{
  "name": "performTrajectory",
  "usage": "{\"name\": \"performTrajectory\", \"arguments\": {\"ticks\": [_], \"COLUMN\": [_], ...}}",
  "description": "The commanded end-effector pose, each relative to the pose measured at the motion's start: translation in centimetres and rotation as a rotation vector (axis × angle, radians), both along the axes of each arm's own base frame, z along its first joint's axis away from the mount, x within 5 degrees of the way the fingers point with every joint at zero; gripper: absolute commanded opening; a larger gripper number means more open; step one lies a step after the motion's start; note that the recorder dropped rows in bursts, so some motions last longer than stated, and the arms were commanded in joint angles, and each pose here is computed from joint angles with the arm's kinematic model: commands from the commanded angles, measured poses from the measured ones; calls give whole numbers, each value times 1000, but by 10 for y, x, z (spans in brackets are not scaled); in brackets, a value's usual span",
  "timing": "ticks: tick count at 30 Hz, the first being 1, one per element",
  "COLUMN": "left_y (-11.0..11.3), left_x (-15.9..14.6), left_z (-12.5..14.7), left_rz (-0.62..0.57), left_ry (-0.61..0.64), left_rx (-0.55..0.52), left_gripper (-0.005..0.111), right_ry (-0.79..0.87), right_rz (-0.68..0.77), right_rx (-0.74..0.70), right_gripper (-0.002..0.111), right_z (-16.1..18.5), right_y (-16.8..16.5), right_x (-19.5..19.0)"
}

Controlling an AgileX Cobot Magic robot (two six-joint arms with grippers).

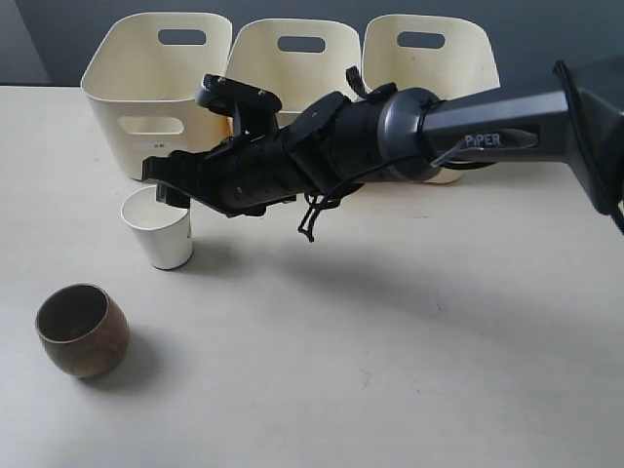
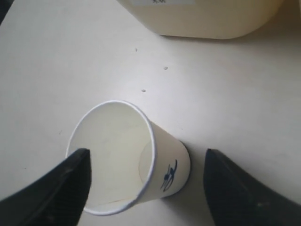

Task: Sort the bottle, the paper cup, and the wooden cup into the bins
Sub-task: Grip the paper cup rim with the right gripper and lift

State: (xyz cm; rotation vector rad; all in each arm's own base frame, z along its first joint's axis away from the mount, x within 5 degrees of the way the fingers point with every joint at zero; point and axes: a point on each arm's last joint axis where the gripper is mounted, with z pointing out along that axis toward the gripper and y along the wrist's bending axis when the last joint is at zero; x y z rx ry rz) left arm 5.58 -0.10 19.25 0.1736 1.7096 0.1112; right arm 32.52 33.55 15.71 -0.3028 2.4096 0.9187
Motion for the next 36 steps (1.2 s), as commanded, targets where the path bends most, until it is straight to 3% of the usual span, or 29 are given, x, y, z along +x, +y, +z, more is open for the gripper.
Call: {"name": "performTrajectory", "arguments": {"ticks": [1,27,30,36], "left_y": [0,0,0,0], "left_x": [0,0,0,0], "left_z": [0,0,0,0], "left_rz": [-3,-3,-3,-3], "left_ry": [-9,-9,-9,-9], "left_rx": [4,4,4,4], "left_gripper": [0,0,0,0], "right_ry": [16,50,62,74], "right_rz": [-10,-4,7,29], "right_rx": [2,18,16,29], "right_gripper": [65,64,52,1], "right_z": [-10,-25,-30,-28], "right_y": [4,14,16,18], "right_x": [5,12,13,12]}}
